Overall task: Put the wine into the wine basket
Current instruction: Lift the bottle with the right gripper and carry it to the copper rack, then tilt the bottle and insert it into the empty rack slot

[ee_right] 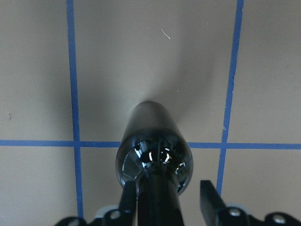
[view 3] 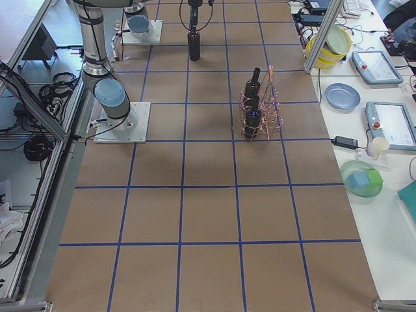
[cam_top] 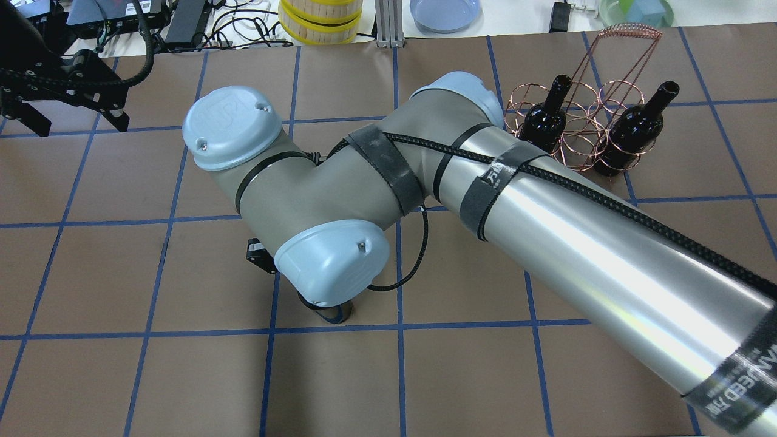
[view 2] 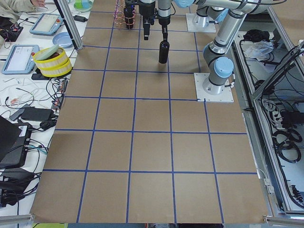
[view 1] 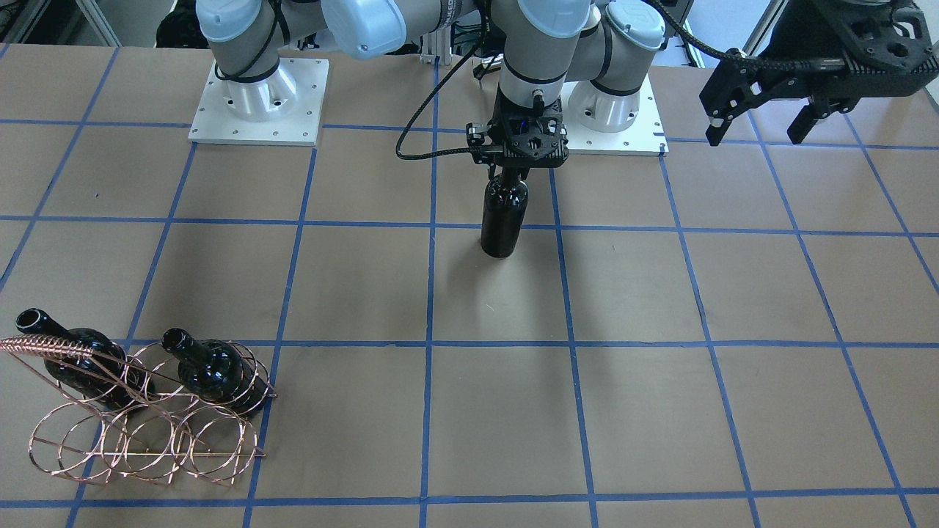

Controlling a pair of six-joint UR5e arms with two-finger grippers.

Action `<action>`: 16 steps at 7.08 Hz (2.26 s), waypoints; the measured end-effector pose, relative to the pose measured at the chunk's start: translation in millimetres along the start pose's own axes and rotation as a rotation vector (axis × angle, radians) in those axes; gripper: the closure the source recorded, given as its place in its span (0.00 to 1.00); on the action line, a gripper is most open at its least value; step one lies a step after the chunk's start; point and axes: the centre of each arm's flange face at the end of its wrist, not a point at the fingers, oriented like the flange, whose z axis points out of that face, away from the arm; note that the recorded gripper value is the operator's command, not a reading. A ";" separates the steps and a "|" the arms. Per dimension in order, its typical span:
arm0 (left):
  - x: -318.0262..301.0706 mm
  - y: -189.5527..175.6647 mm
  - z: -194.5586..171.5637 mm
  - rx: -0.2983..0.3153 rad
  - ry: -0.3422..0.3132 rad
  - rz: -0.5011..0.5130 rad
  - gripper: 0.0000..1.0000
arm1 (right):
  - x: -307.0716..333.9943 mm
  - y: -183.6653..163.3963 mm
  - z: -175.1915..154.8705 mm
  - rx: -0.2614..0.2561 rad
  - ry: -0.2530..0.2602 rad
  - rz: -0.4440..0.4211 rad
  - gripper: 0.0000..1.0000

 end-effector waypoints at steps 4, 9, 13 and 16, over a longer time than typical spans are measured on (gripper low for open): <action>0.5 1.9 -0.2 -0.002 -0.004 0.002 0.00 | 6.6 -4.1 -13.6 0.020 -0.016 0.009 1.00; 12.0 6.6 10.4 -0.023 0.006 -0.025 0.00 | 173.5 -48.1 -152.7 0.066 -0.048 0.060 1.00; 111.6 25.8 23.8 -0.035 -0.040 -0.114 0.00 | 357.2 -64.0 -216.3 0.078 -0.029 0.011 1.00; 127.9 1.9 11.7 0.048 -0.033 -0.122 0.00 | 446.7 -84.6 -224.5 0.073 0.011 -0.060 1.00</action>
